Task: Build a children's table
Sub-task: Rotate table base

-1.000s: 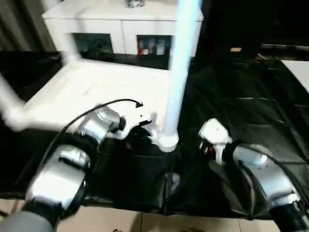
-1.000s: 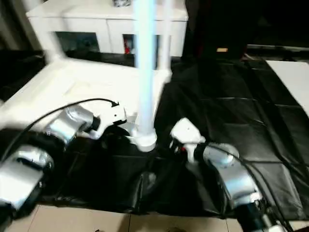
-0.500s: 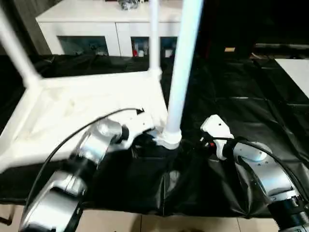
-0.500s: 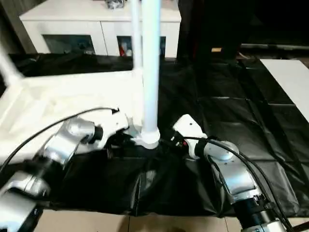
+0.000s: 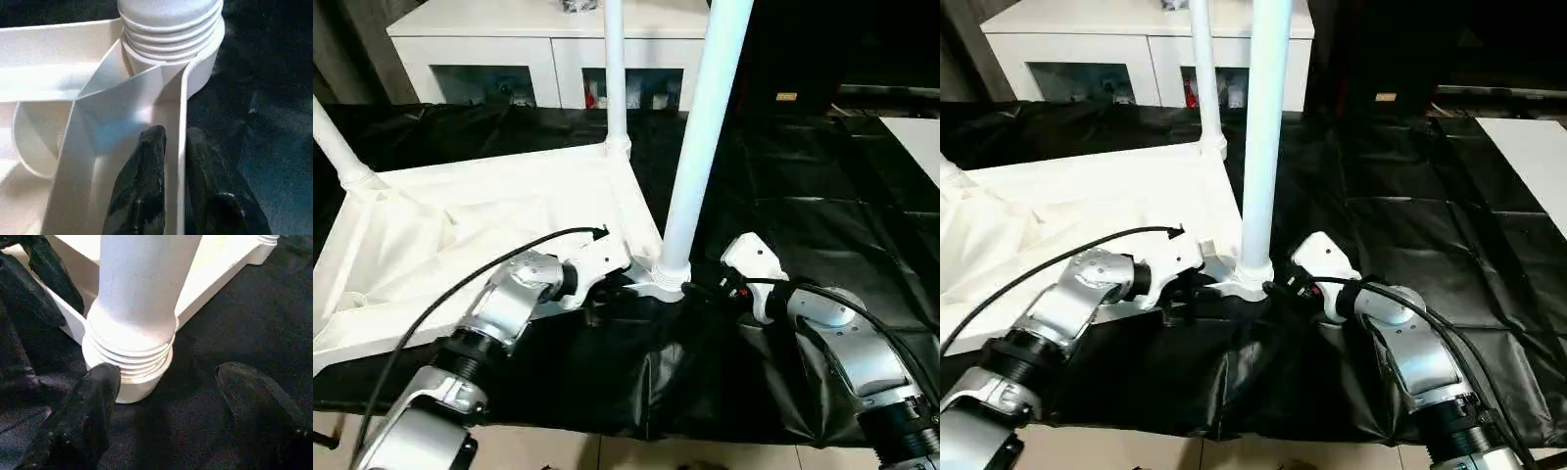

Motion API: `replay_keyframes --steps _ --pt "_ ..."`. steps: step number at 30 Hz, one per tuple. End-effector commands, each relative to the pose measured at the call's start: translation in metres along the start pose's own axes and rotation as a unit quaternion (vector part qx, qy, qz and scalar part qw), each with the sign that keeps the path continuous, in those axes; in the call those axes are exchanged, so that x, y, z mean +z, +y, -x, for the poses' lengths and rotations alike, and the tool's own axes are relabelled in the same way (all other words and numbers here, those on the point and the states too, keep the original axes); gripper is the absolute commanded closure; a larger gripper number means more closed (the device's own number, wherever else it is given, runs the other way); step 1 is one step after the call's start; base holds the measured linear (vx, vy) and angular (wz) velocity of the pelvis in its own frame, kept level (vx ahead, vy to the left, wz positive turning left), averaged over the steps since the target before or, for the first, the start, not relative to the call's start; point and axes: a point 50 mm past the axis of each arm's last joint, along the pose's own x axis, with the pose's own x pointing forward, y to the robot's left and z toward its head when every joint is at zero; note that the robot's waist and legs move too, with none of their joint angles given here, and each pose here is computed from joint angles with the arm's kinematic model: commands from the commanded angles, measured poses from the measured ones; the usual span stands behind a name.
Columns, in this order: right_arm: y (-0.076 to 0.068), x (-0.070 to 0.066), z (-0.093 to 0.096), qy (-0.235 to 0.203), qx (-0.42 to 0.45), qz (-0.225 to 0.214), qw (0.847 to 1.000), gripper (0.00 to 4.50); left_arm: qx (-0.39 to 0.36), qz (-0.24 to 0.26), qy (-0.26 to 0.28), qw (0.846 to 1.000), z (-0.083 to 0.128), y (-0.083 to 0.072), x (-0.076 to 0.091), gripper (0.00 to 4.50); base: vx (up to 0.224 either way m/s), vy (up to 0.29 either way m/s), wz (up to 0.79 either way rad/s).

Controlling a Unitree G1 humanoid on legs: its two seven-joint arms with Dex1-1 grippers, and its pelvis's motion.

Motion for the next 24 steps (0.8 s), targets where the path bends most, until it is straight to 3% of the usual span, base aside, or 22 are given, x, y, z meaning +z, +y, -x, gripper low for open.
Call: replay_keyframes --steps 1,8,15,21,24 --pt "-0.005 0.004 0.000 -0.002 -0.003 0.012 1.000 0.87 0.006 0.000 0.019 1.000 0.004 0.002 -0.007 3.66 0.000 0.000 0.00" --pt "-0.005 0.004 0.001 -0.005 -0.001 0.012 1.000 0.87 -0.003 -0.003 0.028 1.000 0.006 0.002 -0.011 3.66 0.000 0.000 0.00" --pt "-0.007 0.007 0.001 -0.024 0.000 -0.002 1.000 0.87 -0.005 -0.003 0.022 1.000 0.009 0.000 -0.013 4.27 0.000 0.000 0.00" --pt "-0.006 0.014 0.003 -0.070 0.020 -0.042 0.996 0.87 -0.009 -0.005 -0.005 1.000 0.008 -0.002 -0.009 4.47 0.000 0.000 0.00" --pt "-0.002 0.012 0.005 -0.086 0.053 -0.080 0.992 0.53 -0.021 -0.008 -0.024 0.999 0.004 -0.007 -0.006 4.50 0.000 0.000 0.00"
